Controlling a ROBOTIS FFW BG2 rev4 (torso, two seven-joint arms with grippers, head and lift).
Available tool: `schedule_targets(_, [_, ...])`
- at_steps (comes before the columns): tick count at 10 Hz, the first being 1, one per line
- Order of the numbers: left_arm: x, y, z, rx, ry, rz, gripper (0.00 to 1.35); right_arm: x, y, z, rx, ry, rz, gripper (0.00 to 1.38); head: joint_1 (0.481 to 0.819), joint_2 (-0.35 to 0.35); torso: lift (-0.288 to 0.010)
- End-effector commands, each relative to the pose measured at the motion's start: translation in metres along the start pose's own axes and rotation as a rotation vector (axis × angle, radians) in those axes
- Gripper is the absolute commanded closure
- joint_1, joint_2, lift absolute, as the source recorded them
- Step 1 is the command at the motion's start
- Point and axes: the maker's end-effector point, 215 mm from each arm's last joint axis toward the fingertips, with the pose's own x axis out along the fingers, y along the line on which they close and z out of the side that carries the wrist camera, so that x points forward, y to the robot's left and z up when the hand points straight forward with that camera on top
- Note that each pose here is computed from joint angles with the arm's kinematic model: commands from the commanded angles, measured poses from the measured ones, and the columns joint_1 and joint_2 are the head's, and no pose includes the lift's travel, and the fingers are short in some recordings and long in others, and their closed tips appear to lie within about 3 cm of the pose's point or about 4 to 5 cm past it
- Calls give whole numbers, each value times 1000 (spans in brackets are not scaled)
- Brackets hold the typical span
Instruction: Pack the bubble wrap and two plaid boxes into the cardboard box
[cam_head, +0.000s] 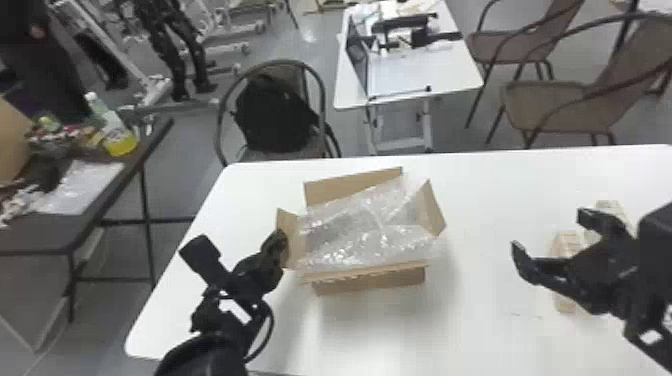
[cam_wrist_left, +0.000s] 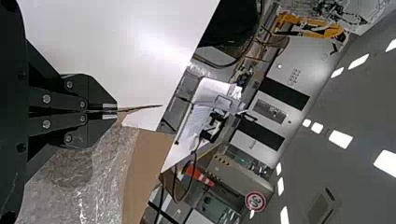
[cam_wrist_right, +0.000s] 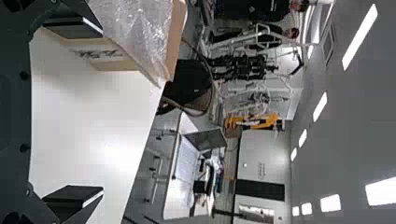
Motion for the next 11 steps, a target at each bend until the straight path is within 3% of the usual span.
schedule_targets(1, [-5, 10, 1, -6, -5, 18, 1214, -42, -21, -18, -24, -18, -80, 116, 695, 256, -50])
schedule_targets(4, [-8, 14, 1, -12, -7, 20, 1216, -93, -46, -82, -12, 94, -204, 116, 695, 204, -50])
schedule_targets(6, [-8, 13, 0, -14, -5, 16, 1214, -108, -61, -121, 25, 141, -279, 116, 695, 167, -50])
schedule_targets(8, [-8, 12, 0, -17, -5, 12, 1216, -105, -72, -147, 34, 183, -304, 116, 695, 143, -50])
schedule_targets(11, [-7, 10, -1, -22, -4, 9, 1216, -73, -73, -171, 49, 215, -288, 116, 695, 131, -50])
